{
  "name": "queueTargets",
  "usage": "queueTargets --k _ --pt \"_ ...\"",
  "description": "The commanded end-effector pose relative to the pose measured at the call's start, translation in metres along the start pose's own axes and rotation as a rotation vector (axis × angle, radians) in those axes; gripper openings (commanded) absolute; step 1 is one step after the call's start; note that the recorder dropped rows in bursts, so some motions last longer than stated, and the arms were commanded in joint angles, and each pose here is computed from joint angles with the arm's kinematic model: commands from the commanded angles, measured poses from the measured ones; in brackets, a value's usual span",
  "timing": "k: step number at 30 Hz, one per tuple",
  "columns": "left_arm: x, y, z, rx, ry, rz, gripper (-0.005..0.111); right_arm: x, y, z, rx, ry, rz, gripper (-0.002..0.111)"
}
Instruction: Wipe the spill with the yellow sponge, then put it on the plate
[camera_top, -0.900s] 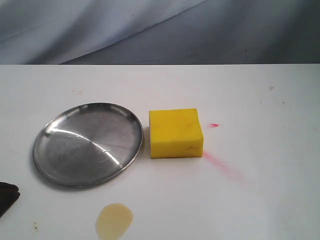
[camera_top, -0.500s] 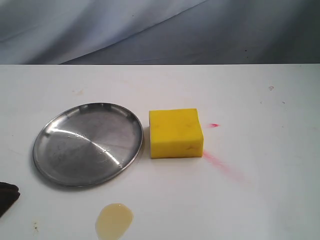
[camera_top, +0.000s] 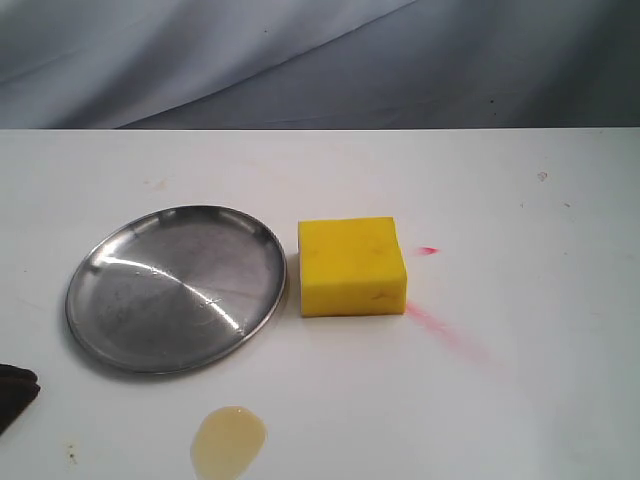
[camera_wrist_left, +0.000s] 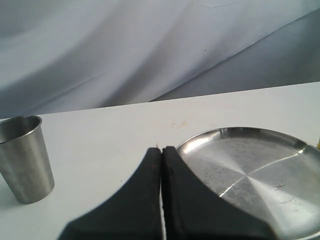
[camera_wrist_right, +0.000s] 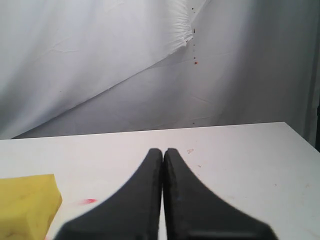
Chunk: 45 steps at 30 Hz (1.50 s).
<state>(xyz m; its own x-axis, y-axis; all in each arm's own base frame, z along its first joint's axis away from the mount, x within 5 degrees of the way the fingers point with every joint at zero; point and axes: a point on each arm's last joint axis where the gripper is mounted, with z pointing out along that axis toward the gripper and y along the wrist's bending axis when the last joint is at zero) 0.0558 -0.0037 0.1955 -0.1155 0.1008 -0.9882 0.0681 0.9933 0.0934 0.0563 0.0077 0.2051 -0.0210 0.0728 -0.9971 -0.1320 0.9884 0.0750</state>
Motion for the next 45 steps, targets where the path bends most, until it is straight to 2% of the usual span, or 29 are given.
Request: queueTargets --k 1,6,8,10,14,21,24,29,32,33,34,36,39,40,41,45 --pt "0.001 0.0 0.0 0.005 -0.005 -0.003 0.0 0.0 0.0 0.0 -0.001 -0.008 0.006 0.0" --pt "0.001 0.0 0.0 0.005 -0.005 -0.003 0.0 -0.006 0.0 -0.001 -0.004 -0.076 0.027 0.0" --pt "0.001 0.0 0.0 0.005 -0.005 -0.003 0.0 -0.013 0.0 -0.001 -0.015 -0.151 0.227 0.0" --pt "0.001 0.0 0.0 0.005 -0.005 -0.003 0.0 -0.016 -0.001 -0.002 -0.018 -0.188 0.298 0.0" --pt "0.001 0.0 0.0 0.005 -0.005 -0.003 0.0 -0.034 0.002 -0.006 -0.035 -0.159 0.299 0.0" --pt "0.001 0.0 0.0 0.005 -0.005 -0.003 0.0 -0.074 0.009 0.015 -0.036 0.032 0.315 0.0" --pt "0.001 0.0 0.0 0.005 -0.005 -0.003 0.0 -0.09 0.015 0.03 -0.075 0.121 0.234 0.0" --pt "0.001 0.0 0.0 0.005 -0.005 -0.003 0.0 -0.105 0.032 0.052 -0.242 0.275 0.091 0.0" --pt "0.001 0.0 0.0 0.005 -0.005 -0.003 0.0 -0.106 0.052 0.09 -0.464 0.438 0.09 0.0" --pt "0.001 0.0 0.0 0.005 -0.005 -0.003 0.0 -0.101 0.059 0.11 -0.542 0.505 0.142 0.001" --pt "0.001 0.0 0.0 0.005 -0.005 -0.003 0.0 -0.099 0.062 0.12 -0.584 0.534 0.164 0.004" --pt "0.001 0.0 0.0 0.005 -0.005 -0.003 0.0 -0.09 0.071 0.149 -0.702 0.627 0.215 0.02" --pt "0.001 0.0 0.0 0.005 -0.005 -0.003 0.0 -0.072 0.09 0.195 -0.792 0.751 0.235 0.051" --pt "0.001 0.0 0.0 0.005 -0.005 -0.003 0.0 -0.059 0.102 0.213 -0.823 0.811 0.205 0.058" --pt "0.001 0.0 0.0 0.005 -0.005 -0.003 0.0 -0.048 0.114 0.229 -0.82 0.86 0.172 0.059" --pt "0.001 0.0 0.0 0.005 -0.005 -0.003 0.0 -0.009 0.139 0.286 -0.652 1.025 0.074 0.061"
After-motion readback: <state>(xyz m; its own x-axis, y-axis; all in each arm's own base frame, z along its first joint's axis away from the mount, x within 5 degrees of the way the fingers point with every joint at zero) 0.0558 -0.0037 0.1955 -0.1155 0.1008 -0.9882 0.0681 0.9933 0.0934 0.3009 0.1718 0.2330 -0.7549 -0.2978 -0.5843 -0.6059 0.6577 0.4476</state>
